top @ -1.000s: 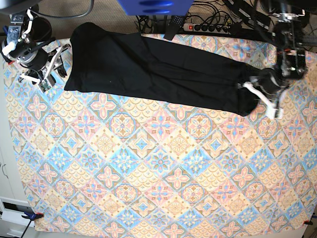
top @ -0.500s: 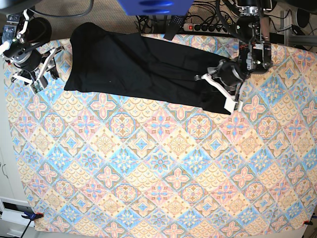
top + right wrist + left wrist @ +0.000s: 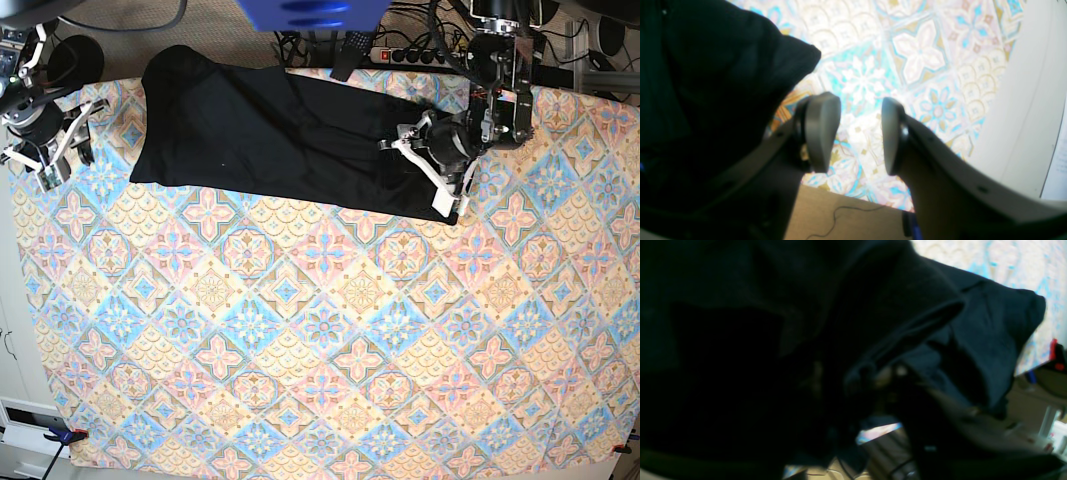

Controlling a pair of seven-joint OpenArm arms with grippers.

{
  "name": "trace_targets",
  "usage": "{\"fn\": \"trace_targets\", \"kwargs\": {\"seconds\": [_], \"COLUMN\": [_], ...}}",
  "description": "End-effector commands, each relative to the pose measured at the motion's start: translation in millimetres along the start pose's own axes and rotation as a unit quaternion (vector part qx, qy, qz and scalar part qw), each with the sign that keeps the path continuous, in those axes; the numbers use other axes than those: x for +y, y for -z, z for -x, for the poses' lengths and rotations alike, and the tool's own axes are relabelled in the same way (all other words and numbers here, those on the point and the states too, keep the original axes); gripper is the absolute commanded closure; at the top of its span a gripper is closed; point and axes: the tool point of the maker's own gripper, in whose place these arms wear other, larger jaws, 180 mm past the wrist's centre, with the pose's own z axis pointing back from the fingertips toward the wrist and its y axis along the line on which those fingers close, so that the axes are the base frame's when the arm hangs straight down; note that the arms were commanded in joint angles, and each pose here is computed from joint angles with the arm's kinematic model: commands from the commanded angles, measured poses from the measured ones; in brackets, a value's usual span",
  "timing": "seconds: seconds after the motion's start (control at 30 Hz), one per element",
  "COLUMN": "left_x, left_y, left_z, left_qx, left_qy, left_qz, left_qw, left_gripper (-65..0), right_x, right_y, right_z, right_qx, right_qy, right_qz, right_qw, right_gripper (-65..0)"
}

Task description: Fold the T-shirt properly

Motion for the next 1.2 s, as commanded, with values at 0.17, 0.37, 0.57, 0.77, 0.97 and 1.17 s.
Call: {"fn": "trace_targets", "kwargs": {"seconds": [0.17,0.37,0.57,0.77,0.97,1.17], "left_x": [-12.0,19.5,49.3,70.4,74.6,74.9], "left_y": [-26.9,-47.4,-61.9,-49.0,-44.5,-44.4], "left_z": [-34.5,-44.6,-48.4,-46.9,-44.9,-43.5], "left_qx": [-0.058,-0.073,-0.071,-0.054,-0.049,-0.047], "left_qy": [0.044,0.052,0.060,0.031,0.021,0.020], "left_qz": [0.005,-0.036,-0.075,-0.087,-0.087,-0.087], "left_qw": [0.997,0.995,0.993,0.994,0.995,0.995], "left_gripper": [-50.1,-51.2,-51.2,-51.2,-51.2,-51.2], "right_x": [-7.2,-7.7,-12.2,2.2,13.0,34.2], "right_y": [-4.8,-5.1,-5.9,10.5,16.6,18.2], "right_z": [-11.9,-12.4,-8.2,47.2,41.4,32.9], "right_qx": [-0.020,-0.021,-0.016,0.082,0.061,0.028], "right_qy": [-0.007,-0.007,-0.001,0.031,0.075,0.154], "right_qz": [0.009,0.010,0.015,-0.020,-0.054,-0.122], "right_qw": [0.9997,0.9997,0.9998,0.9959,0.9938,0.9802], "right_gripper": [-24.0,-24.0,-24.1,-25.9,-29.6,-29.4]}}
